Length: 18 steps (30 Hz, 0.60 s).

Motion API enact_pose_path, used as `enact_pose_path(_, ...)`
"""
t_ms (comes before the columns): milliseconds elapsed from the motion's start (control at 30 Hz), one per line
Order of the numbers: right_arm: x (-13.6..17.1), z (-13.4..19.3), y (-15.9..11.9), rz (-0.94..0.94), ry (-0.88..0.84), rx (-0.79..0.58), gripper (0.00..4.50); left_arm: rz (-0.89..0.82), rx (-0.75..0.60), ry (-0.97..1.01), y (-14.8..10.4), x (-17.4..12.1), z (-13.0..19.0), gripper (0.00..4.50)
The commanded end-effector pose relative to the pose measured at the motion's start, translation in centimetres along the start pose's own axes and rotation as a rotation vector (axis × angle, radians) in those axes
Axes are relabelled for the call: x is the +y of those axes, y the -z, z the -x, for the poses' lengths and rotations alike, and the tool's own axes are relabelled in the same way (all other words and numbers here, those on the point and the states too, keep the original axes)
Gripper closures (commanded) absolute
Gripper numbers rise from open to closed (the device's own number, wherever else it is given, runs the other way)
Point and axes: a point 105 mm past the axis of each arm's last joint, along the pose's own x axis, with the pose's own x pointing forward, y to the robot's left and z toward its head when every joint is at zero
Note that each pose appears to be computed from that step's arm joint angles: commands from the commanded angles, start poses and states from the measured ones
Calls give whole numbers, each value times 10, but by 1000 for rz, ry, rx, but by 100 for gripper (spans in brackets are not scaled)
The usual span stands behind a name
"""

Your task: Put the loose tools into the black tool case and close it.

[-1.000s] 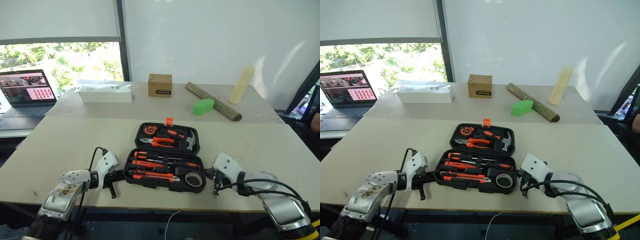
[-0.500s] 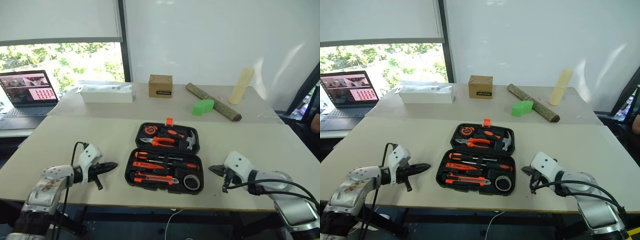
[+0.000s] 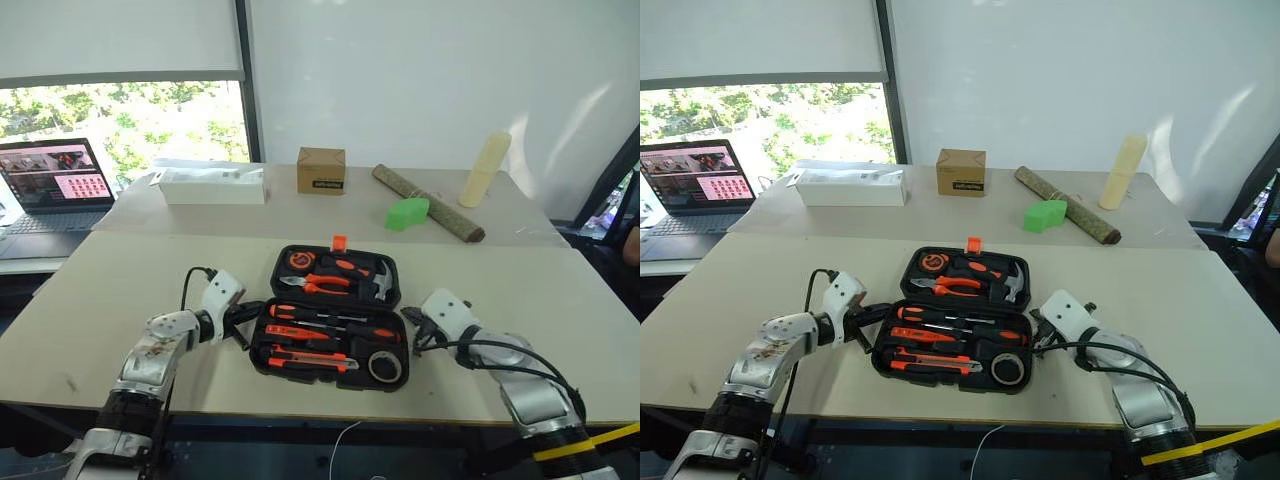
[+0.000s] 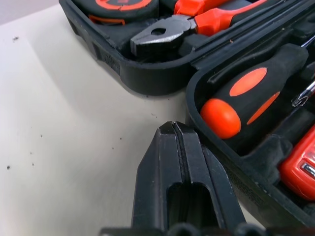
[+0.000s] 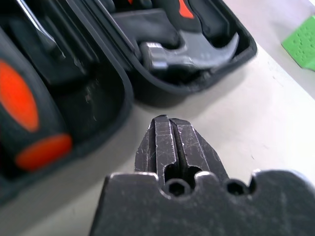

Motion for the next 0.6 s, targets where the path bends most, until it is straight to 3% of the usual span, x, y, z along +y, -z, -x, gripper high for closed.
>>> enact_pose_path(33, 1, 1, -20, 64, -34, -90, 449, -56, -77, 101, -19, -18, -2, 450)
enact_pose_path(400, 3, 15, -13, 62, -67, -58, 449, -67, -58, 141, -12, -29, 15, 450)
enact_pose_path(533, -1, 30, -21, 56, -99, -87, 449, -78, -54, 41, -15, -8, 27, 450)
enact_pose_path(567, -1, 39, -31, -27, -132, -118, 449, -38, -71, -23, -21, 8, 35, 450)
enact_pose_path(600, 3, 47, -35, -108, -182, -112, 421, 6, -77, -50, -24, 17, 43, 450)
